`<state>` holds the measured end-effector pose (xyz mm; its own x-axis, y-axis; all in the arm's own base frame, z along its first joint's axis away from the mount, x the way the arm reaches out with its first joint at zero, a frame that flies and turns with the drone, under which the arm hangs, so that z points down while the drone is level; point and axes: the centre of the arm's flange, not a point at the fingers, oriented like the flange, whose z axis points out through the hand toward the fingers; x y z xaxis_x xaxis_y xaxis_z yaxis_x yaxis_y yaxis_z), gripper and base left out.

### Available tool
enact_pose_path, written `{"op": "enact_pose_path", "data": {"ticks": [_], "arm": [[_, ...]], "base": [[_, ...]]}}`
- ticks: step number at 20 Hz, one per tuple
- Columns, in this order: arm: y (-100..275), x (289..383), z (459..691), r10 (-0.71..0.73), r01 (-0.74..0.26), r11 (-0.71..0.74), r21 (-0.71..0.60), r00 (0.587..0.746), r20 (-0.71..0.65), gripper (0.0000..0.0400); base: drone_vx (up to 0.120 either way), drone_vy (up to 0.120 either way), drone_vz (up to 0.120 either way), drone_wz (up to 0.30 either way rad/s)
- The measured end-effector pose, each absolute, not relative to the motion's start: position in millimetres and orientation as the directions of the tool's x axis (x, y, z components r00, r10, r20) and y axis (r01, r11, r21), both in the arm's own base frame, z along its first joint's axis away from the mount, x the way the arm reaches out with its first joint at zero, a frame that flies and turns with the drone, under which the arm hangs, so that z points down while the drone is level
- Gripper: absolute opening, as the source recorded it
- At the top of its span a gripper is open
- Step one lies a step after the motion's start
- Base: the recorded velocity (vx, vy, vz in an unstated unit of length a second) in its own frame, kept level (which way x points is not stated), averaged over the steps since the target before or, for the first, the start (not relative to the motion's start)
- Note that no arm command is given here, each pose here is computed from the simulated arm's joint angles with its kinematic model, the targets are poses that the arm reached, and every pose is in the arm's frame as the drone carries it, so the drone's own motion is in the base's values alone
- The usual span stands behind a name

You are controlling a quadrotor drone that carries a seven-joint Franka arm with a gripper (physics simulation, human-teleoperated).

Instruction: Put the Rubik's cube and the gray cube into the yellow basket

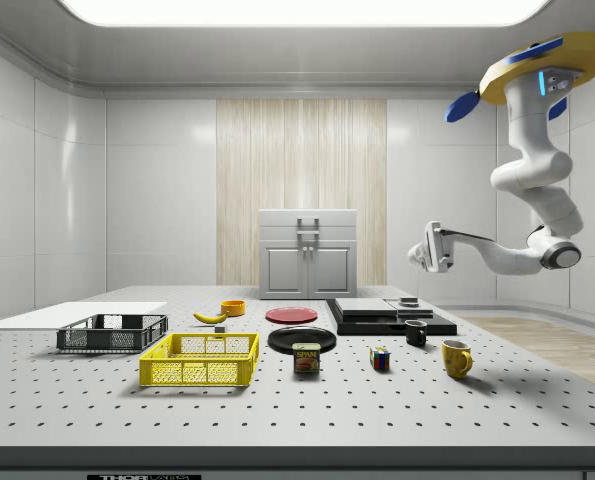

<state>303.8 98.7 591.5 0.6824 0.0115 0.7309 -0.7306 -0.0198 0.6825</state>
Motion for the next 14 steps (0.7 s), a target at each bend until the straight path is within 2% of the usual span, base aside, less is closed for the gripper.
{"op": "enact_pose_path", "data": {"ticks": [3, 6, 10, 14], "arm": [[86.2, 305.4, 543.5, 0.351, -0.728, 0.326, 0.603, 0.686, 0.637, 0.04], [60.5, 306.5, 513.4, 0.563, -0.721, 0.547, 0.426, 0.693, 0.45, 0.04], [31.9, 306.9, 497.3, 0.672, -0.713, 0.664, 0.224, 0.701, 0.24, 0.04], [15.7, 306.9, 492.7, 0.699, -0.709, 0.696, 0.11, 0.705, 0.121, 0.04]], "base": [[0.12, 0.0, -0.12, 0.0], [0.12, 0.0, -0.12, 0.0], [0.12, 0.0, -0.12, 0.0], [0.12, 0.0, -0.12, 0.0]]}}
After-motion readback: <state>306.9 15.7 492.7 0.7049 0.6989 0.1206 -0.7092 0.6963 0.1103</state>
